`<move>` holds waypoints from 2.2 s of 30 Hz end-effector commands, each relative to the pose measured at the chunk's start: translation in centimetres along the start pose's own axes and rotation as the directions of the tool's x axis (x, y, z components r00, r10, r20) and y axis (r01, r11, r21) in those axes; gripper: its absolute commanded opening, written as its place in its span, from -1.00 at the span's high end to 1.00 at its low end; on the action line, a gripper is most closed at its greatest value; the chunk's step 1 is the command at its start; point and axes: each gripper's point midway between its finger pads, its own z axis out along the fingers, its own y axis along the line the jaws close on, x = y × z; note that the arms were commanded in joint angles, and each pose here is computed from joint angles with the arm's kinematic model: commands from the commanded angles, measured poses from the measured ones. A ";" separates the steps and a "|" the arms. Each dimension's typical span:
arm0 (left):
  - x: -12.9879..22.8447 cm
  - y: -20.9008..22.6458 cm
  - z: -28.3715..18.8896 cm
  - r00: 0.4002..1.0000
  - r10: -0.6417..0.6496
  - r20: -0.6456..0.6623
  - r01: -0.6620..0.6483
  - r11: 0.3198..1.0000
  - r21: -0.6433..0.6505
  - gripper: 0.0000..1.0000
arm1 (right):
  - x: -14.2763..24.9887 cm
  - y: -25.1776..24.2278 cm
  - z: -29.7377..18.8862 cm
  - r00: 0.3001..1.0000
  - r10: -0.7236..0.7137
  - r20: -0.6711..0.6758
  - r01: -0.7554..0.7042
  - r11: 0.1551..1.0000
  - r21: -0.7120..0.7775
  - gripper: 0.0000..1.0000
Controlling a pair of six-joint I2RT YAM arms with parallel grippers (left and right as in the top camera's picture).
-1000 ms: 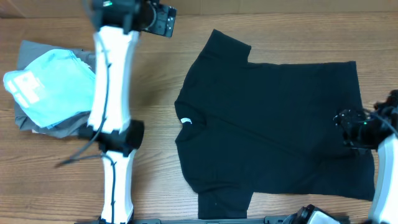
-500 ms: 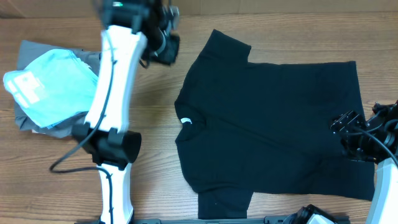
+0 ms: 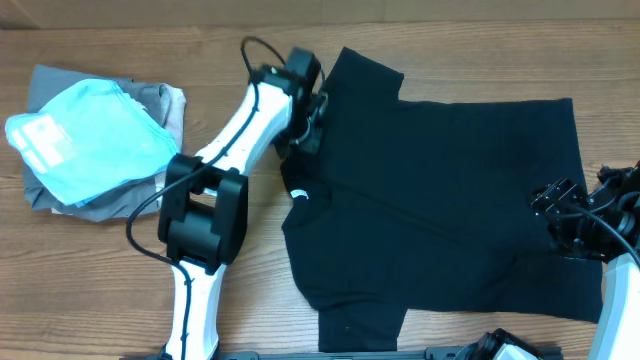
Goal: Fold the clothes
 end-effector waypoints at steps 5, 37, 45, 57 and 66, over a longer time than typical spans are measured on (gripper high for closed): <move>-0.4 2.2 1.6 0.995 -0.080 0.061 0.084 0.994 -0.067 0.60 | -0.2 0.4 -0.3 1.000 -0.012 0.007 0.012 1.000 -0.012 -0.41; -11.6 15.3 -11.8 0.865 -0.242 0.439 0.299 0.952 -0.063 -0.25 | -0.4 -3.1 0.1 0.999 0.030 0.033 -0.035 0.985 0.169 -0.54; -7.5 12.1 -22.0 0.878 -0.244 0.411 0.284 0.958 -0.037 -0.39 | -0.6 -5.5 1.6 0.989 0.145 0.023 -0.146 0.947 0.286 -0.62; -1.6 7.4 -34.0 0.814 -0.159 0.558 0.223 0.974 -0.048 -0.38 | 0.7 -6.0 2.1 0.983 0.176 -0.051 -0.152 0.937 0.315 -0.74; 9.2 5.2 -34.3 0.858 -0.278 0.432 0.324 0.945 -0.034 -0.47 | 1.9 -4.7 2.3 0.984 0.119 -0.135 -0.084 0.967 0.240 -0.86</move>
